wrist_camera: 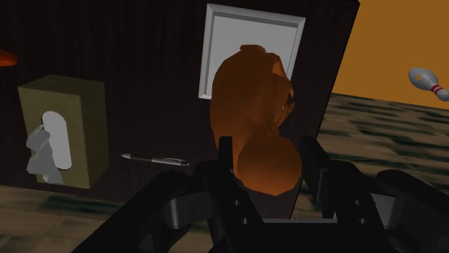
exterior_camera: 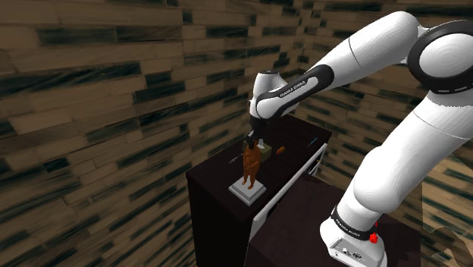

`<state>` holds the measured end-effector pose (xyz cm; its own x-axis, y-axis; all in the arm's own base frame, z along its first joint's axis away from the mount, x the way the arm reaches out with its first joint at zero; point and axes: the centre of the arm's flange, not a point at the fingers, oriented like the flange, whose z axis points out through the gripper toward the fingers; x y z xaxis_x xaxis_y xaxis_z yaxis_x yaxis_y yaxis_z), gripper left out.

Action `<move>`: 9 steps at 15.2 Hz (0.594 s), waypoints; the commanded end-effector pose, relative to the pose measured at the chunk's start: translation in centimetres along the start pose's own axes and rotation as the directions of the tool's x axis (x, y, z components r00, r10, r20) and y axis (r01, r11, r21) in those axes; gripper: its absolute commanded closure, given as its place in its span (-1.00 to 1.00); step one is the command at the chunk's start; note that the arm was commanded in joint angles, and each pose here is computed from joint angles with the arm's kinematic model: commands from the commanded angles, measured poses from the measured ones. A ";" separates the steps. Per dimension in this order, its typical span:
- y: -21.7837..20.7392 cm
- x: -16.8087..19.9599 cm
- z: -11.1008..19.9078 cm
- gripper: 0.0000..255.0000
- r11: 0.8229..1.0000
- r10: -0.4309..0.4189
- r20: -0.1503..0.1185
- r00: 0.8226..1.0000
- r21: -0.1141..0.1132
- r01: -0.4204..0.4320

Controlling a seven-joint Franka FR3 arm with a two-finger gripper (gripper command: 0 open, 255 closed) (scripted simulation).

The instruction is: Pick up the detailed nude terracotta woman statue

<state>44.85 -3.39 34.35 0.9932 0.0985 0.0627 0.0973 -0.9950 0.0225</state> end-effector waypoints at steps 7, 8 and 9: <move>0.0 0.1 -1.5 1.00 1.000 0.000 0.002 1.000 0.000 0.000; 0.0 0.1 -2.0 1.00 1.000 0.000 0.002 1.000 0.000 0.000; 0.0 0.1 -2.5 1.00 1.000 0.000 0.002 1.000 0.000 0.000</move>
<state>44.83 -3.20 36.20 0.9934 0.0981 0.0594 0.0969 -0.9951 0.0219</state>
